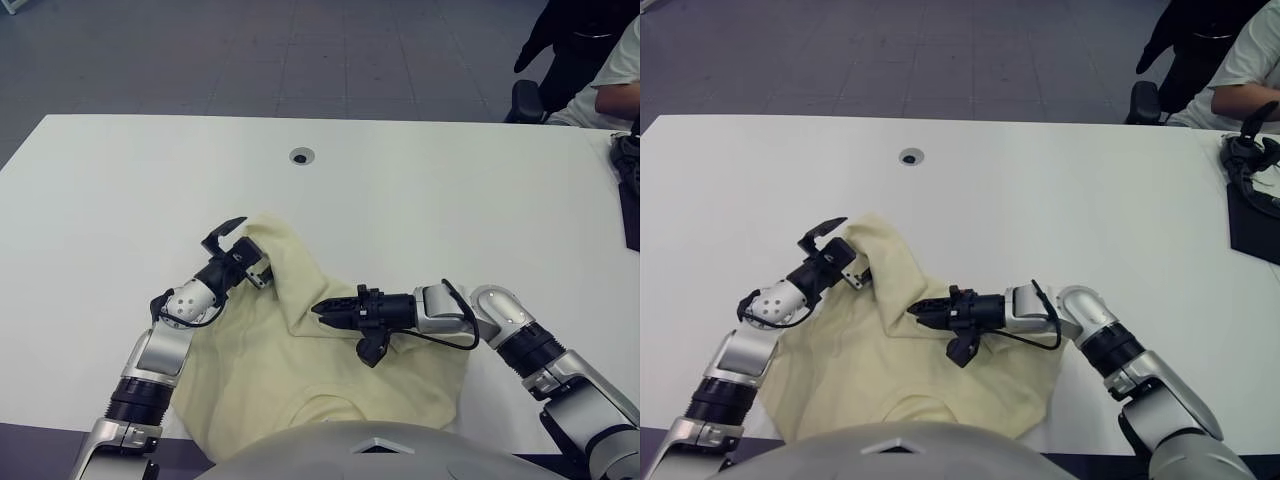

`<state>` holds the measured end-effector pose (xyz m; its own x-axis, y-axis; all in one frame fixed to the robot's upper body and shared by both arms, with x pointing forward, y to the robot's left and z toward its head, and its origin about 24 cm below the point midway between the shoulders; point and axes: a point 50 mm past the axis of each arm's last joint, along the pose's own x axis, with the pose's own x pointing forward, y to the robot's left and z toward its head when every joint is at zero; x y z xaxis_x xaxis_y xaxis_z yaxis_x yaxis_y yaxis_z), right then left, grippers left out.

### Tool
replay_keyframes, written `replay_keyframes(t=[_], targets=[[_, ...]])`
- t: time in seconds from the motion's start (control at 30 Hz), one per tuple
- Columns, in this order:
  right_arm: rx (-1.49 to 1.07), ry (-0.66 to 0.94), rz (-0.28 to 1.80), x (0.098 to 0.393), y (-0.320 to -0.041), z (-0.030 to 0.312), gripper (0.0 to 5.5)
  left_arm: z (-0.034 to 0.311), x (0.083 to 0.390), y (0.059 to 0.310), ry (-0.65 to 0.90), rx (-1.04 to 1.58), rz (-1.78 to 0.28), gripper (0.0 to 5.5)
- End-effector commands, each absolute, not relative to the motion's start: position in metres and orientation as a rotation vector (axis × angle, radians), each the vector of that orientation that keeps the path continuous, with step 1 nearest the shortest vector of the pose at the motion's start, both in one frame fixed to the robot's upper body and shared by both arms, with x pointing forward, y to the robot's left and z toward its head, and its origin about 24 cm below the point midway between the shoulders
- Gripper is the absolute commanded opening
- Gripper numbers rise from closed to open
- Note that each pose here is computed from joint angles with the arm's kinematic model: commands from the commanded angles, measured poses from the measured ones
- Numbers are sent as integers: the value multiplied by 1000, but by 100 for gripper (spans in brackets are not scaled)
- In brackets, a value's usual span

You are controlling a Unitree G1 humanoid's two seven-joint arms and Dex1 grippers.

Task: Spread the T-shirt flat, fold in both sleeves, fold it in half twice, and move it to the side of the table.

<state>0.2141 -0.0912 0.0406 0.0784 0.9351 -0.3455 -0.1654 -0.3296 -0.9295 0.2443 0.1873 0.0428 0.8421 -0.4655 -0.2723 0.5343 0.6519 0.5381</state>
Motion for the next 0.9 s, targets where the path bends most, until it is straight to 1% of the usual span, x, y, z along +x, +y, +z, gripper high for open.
replay_keyframes(t=[0.03,0.2,0.33,0.6,0.9], targets=[[-1442,-782,1496,216,-94,34,127,37,241,185,143,638,-590,540],[-1455,-765,1570,214,-90,31,48,36,242,183,142,636,-593,540],[-1523,-735,1632,215,-91,28,1,36,242,182,142,634,-594,540],[-1540,-673,1673,215,-95,24,1,35,242,180,140,629,-594,540],[-1471,-751,1547,220,-94,43,1,34,241,181,143,624,-589,540]])
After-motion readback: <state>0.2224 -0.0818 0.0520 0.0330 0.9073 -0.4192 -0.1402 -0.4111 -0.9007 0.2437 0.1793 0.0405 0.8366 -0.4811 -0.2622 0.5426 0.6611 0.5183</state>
